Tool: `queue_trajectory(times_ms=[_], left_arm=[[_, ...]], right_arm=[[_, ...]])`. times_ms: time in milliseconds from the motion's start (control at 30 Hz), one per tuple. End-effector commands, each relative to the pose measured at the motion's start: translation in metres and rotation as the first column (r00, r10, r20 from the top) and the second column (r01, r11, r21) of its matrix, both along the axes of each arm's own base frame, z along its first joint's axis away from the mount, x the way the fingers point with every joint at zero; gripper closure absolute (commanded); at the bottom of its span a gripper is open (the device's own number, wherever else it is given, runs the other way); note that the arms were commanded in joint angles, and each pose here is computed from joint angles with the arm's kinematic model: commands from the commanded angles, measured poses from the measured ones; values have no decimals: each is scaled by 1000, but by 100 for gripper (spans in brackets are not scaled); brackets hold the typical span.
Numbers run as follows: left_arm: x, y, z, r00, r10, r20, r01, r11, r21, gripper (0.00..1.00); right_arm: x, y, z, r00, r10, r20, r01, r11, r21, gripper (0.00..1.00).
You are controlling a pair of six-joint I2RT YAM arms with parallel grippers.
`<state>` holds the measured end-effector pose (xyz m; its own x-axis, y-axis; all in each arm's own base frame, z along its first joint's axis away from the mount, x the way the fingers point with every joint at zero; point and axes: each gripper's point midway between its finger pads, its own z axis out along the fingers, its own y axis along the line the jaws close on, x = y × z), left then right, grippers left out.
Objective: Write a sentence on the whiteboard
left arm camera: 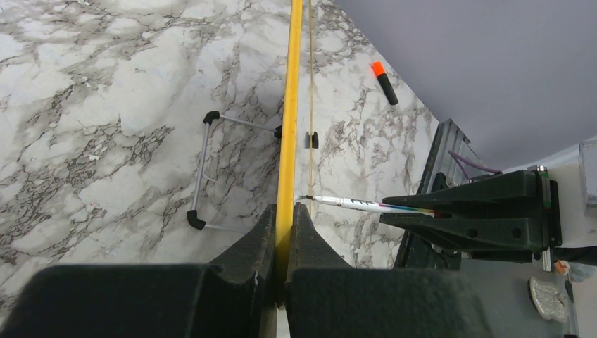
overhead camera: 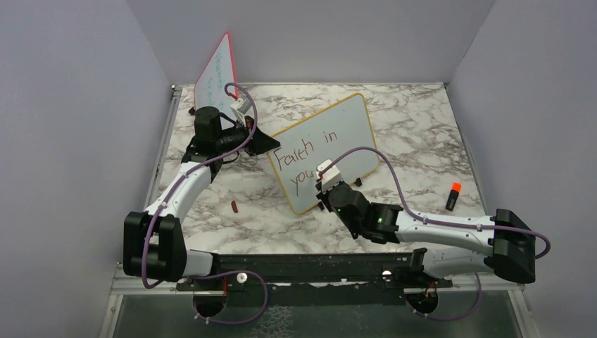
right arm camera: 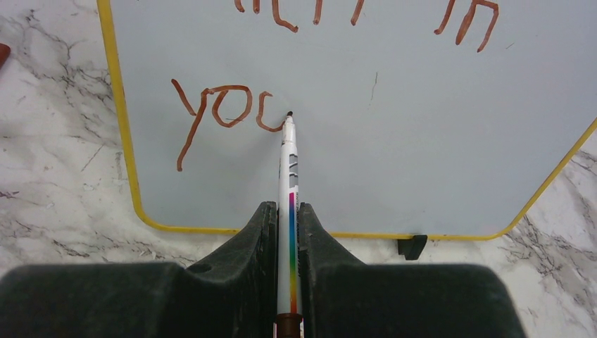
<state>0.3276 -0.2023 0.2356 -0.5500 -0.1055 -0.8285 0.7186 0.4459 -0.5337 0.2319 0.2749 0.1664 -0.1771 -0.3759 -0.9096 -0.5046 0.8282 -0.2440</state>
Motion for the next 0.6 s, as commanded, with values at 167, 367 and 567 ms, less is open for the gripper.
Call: queue_trajectory(times_ms=[167, 367, 567], left_arm=[[-5, -2, -29, 997, 0, -74, 4, 999, 48, 100], [-5, -2, -29, 997, 1, -75, 2, 999, 49, 100], [-5, -2, -28, 997, 1, -72, 3, 999, 49, 100]], right_arm=[[11, 2, 22, 998, -20, 65, 17, 999, 43, 99], [12, 3, 25, 997, -19, 69, 15, 999, 52, 99], [10, 3, 16, 999, -5, 44, 4, 999, 34, 99]])
